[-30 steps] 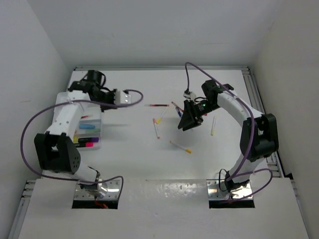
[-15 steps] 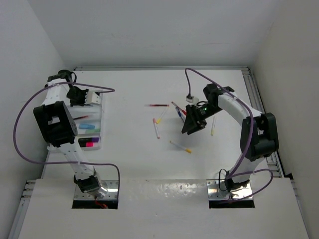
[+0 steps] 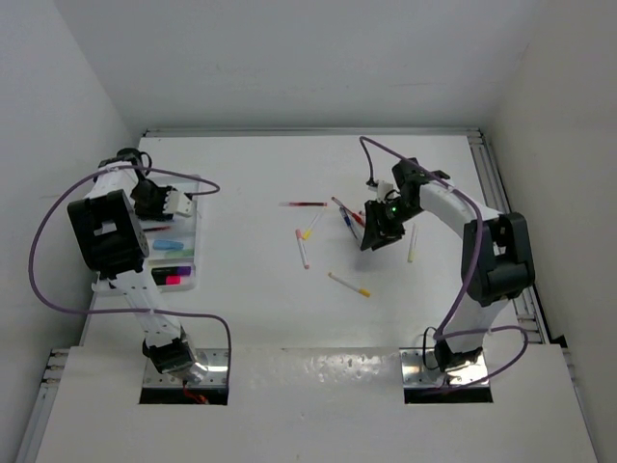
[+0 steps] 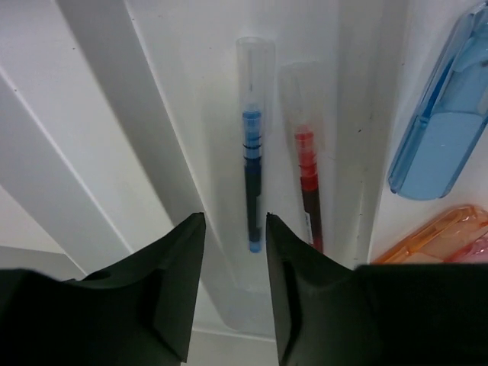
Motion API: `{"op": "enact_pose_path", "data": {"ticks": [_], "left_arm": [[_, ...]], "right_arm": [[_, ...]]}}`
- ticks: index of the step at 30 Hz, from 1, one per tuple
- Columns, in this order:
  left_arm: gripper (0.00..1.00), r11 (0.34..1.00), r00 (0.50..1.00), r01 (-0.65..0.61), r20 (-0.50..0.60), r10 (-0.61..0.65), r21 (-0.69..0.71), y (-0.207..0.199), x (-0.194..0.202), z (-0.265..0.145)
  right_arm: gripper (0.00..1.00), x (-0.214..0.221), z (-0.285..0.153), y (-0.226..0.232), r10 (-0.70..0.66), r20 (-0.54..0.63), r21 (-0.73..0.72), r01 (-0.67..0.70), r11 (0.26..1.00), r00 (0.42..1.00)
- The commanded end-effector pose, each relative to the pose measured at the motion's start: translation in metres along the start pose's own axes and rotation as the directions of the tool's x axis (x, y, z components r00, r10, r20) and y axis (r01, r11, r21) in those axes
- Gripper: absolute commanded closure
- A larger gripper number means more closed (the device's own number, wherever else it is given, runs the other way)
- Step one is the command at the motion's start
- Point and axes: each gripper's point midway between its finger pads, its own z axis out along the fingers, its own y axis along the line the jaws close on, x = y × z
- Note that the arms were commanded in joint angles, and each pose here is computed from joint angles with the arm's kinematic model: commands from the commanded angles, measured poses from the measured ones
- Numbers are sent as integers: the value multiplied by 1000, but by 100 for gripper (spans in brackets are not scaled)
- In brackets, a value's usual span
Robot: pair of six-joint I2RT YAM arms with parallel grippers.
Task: Sort the stationery into containers
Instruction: Place the stationery into the container
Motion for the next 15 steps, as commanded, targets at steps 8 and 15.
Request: {"op": "enact_pose_path", "data": {"ticks": [8,15], "left_arm": [[47,918,936,307,252,-244,-252,41,-47,-68],[46,830,785,481,560,-265,-282,31,-125,-145]], "right_arm": [[66,-105,38,-24,-304,161,416,215,884,939],[71,-128,60,-43,-349,101,558,237,795,932]]}}
